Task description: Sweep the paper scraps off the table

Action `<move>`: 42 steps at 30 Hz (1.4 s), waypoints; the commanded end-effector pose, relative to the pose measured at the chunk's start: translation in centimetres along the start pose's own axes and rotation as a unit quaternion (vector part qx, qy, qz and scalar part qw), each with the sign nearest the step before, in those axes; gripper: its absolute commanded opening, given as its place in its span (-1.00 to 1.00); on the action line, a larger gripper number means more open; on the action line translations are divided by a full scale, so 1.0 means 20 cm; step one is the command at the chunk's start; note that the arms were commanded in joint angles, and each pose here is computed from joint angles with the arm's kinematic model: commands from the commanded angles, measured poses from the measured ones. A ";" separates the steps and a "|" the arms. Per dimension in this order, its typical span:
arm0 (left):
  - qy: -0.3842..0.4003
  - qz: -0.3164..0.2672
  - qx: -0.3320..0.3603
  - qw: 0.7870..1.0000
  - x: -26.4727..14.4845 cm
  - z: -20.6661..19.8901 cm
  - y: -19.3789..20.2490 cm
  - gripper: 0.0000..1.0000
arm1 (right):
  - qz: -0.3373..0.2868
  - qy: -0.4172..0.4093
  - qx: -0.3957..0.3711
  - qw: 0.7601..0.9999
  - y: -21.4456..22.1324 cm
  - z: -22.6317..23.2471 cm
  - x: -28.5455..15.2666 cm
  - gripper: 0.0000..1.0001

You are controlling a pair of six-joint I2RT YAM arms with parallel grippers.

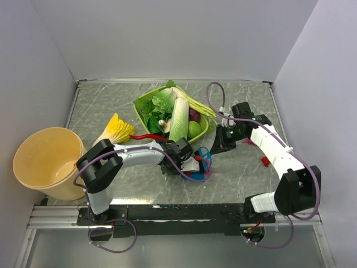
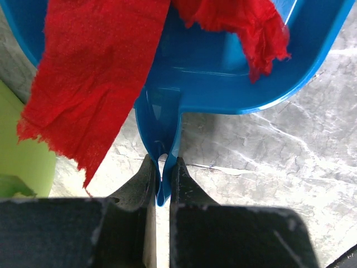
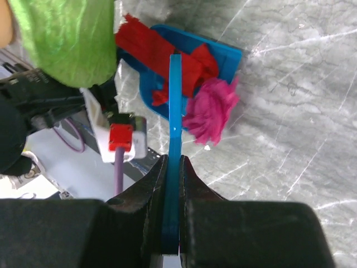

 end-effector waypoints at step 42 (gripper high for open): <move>0.000 -0.044 -0.039 0.998 0.02 0.05 -0.15 -0.98 | -0.022 0.067 -0.003 0.998 0.08 -0.04 -0.06 -1.00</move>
Point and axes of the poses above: each gripper's point midway between its finger pads, its own x axis out along the fingers, its own z axis along the line the jaws close on, y = z × x, the point moved 10 cm from there along -x, back along the fingers, and after that the axes turned 6 degrees about -x, right-handed, at the moved point
